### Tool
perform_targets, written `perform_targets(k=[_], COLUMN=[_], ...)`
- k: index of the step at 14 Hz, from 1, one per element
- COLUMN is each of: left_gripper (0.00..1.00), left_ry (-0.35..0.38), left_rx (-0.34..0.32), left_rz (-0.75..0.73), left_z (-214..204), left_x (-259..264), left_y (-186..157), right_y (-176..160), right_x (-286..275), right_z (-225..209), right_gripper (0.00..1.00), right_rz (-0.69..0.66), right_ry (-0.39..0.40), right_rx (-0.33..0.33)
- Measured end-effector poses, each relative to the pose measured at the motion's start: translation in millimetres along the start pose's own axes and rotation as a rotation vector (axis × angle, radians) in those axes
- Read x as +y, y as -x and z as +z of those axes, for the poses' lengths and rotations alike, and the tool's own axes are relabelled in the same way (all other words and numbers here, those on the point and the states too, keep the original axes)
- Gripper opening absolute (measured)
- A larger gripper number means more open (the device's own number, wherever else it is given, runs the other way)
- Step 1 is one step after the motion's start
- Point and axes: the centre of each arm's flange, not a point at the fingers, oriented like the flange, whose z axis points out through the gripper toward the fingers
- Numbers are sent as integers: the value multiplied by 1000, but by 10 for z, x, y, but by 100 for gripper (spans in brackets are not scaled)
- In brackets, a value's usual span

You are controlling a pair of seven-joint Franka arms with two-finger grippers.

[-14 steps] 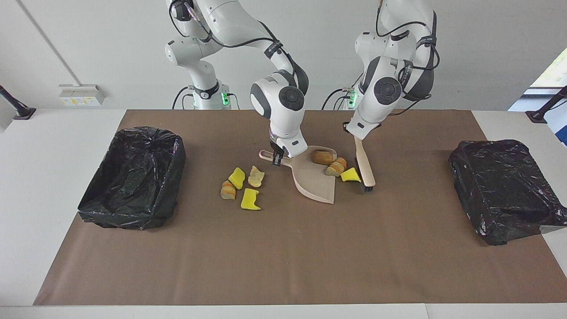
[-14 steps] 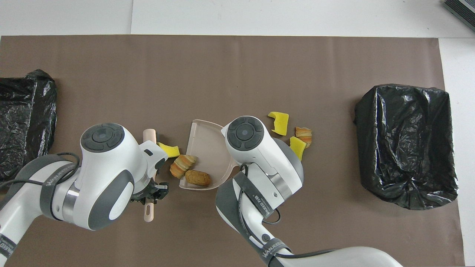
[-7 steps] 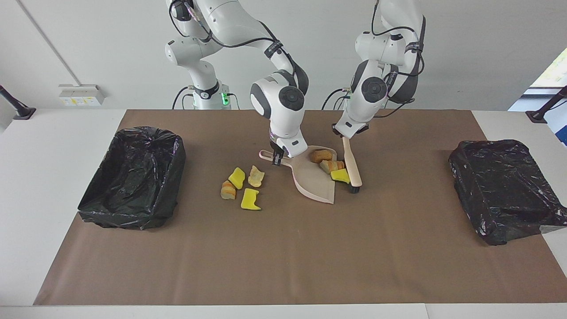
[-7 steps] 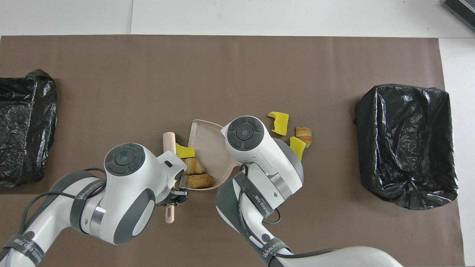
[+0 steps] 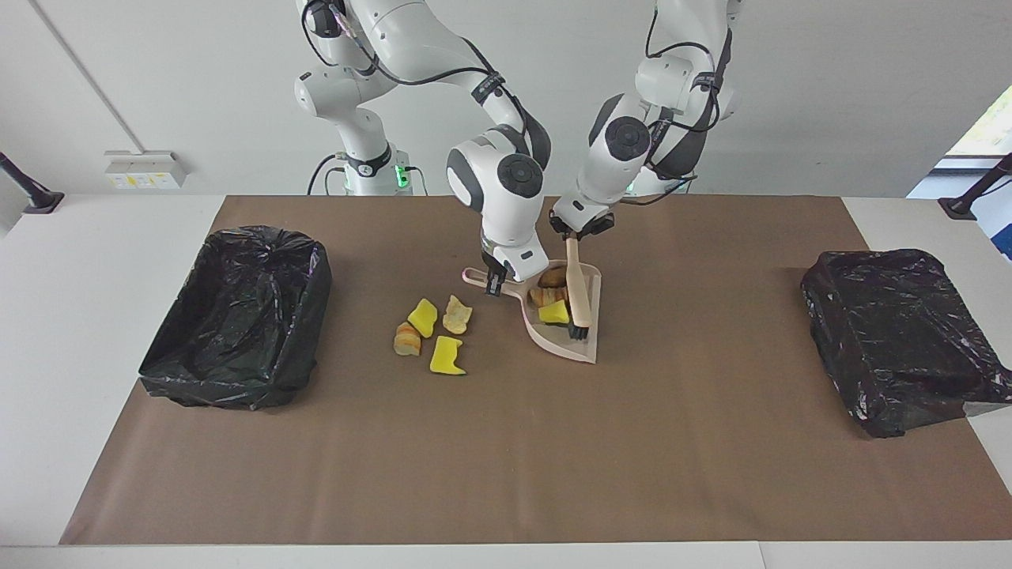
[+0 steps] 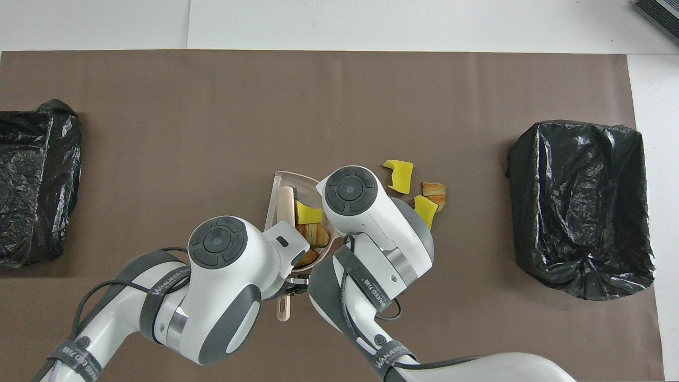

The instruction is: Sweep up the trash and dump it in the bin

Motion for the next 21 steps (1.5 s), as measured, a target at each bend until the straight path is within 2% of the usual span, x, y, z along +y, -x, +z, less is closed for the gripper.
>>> perform_targets(k=[5, 9, 15, 21], left_gripper=[27, 27, 27, 27], left_ry=[-89, -169, -258, -340], left_rx=[-175, -275, -342, -356], left_rz=[-10, 45, 86, 39], left_z=[82, 165, 249, -19], left_x=[-64, 71, 215, -179], left_y=[258, 665, 1176, 1138], right_y=[3, 3, 3, 26], right_x=[-4, -5, -5, 14], right_z=[4, 4, 5, 16], right_gripper=[32, 32, 32, 32], right_rz=[0, 0, 0, 5], right_ry=[-1, -1, -1, -4], right_rx=[-1, -1, -1, -1])
